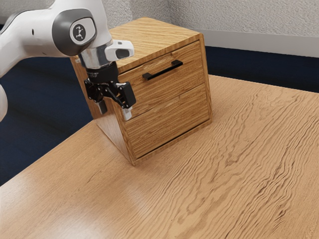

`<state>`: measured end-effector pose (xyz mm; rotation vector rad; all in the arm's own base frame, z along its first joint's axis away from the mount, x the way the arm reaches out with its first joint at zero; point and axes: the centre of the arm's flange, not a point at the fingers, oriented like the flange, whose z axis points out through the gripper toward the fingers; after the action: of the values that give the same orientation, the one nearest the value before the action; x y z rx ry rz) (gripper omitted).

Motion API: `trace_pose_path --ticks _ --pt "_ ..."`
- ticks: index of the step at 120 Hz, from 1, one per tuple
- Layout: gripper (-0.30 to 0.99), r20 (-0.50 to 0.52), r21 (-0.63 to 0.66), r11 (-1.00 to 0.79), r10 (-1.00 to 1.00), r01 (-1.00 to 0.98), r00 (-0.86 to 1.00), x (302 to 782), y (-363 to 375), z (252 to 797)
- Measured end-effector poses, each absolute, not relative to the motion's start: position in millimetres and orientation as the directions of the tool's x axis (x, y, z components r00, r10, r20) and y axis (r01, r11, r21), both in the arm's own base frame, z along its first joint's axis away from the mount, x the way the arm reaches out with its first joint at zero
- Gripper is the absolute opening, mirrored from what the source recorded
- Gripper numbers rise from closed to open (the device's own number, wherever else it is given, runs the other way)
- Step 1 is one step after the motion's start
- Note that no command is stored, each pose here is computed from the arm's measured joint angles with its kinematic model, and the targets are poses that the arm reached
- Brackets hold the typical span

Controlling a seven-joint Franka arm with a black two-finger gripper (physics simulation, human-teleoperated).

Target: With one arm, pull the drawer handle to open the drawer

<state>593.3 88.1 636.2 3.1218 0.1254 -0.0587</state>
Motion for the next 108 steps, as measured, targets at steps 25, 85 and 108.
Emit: trace_pose_path --ticks 25,85,108 --pt "0.69 -0.035 0.015 -0.997 0.073 0.074 0.997 593.0 87.3 637.4" --pt "0.69 0.207 0.065 -0.997 -0.019 -0.033 0.978 562.0 43.7 739.1" --pt "0.69 0.23 0.003 -0.996 -0.085 -0.088 0.969 601.9 -2.5 702.5"
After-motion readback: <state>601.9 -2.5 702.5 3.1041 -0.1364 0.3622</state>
